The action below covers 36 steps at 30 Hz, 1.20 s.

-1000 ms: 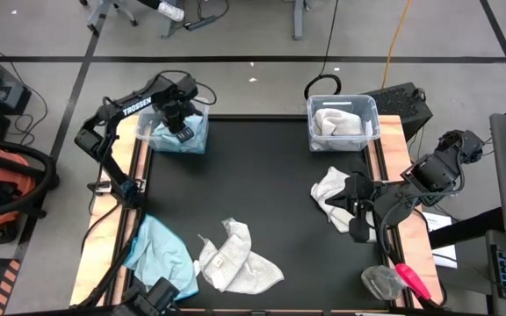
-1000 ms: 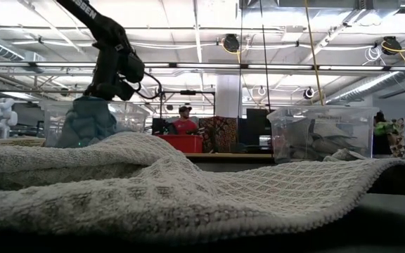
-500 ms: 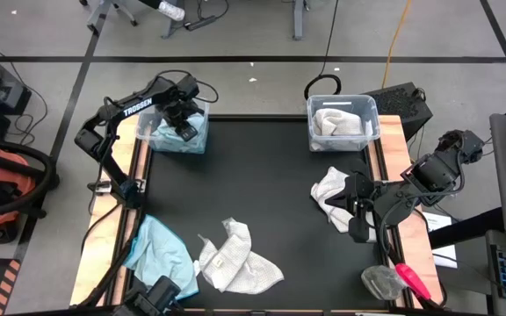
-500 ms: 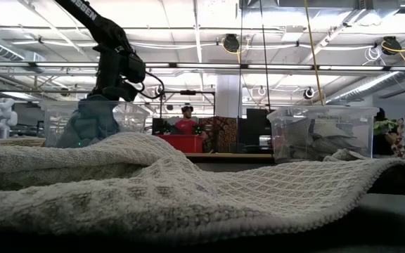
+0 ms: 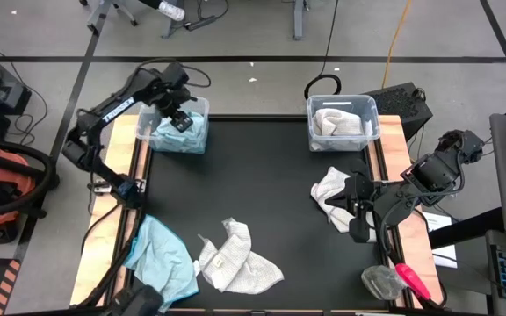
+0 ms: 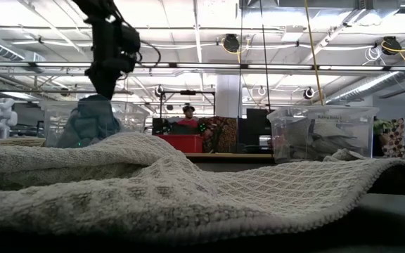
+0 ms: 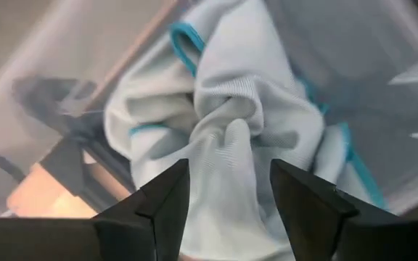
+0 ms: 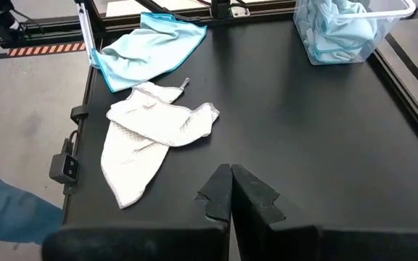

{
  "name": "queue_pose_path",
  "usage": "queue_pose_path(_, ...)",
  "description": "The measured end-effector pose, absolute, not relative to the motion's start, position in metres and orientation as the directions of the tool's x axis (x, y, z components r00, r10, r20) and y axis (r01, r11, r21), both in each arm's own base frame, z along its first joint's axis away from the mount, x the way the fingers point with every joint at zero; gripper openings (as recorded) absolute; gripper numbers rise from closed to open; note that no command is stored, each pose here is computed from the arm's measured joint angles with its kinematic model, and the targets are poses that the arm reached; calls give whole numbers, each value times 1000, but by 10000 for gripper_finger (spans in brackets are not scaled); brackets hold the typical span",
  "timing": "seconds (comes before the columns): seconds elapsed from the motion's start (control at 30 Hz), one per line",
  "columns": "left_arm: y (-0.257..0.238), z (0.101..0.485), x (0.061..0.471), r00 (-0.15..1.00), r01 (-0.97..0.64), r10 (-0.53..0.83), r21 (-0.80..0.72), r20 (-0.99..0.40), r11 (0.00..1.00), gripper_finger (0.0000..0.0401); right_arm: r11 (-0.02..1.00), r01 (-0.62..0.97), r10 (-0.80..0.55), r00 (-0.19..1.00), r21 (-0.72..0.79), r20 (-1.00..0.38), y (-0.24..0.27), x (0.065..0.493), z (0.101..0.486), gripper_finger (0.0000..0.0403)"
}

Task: Sort microfiber towel by color & place in baskets
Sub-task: Put the gray towel into the right transparent bin

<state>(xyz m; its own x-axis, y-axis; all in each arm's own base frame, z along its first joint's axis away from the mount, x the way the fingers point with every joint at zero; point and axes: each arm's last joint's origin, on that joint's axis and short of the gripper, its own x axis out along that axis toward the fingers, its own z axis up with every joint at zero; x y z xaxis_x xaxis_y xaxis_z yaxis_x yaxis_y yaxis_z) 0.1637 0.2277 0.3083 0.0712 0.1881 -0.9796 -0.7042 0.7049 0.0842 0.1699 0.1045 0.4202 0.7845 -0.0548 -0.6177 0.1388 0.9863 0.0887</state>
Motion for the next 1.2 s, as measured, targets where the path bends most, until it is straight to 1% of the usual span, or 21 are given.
queue_pose_path(0.2, 206, 350, 151, 196, -725, 292, 62, -936, 686, 198, 990, 121, -53, 784, 68, -619, 105, 170, 420, 0)
queue_pose_path(0.3, 190, 368, 144, 266, -713, 327, 44, -907, 700, 198, 992, 114, -53, 783, 60, -619, 105, 170, 420, 0)
queue_pose_path(0.47, 158, 391, 134, 388, -683, 348, -12, -854, 731, 198, 993, 101, -47, 780, 52, -623, 105, 170, 420, 0)
queue_pose_path(0.6, 131, 406, 125, 461, -672, 359, -55, -811, 739, 198, 995, 80, -22, 773, 64, -635, 105, 169, 419, 6)
queue_pose_path(0.73, 105, 417, 116, 550, -639, 338, -124, -764, 759, 198, 995, 63, 2, 765, 78, -644, 106, 169, 419, 21)
queue_pose_path(0.87, 81, 424, 105, 599, -626, 316, -184, -736, 758, 198, 995, 43, 23, 761, 85, -649, 107, 169, 419, 41)
queue_pose_path(1.07, 54, 429, 86, 642, -636, 274, -298, -716, 712, 198, 997, 18, 33, 765, 73, -643, 107, 170, 420, 81)
queue_pose_path(1.2, 43, 431, 75, 660, -651, 271, -353, -701, 672, 198, 996, -21, 75, 768, 92, -636, 110, 172, 421, 115)
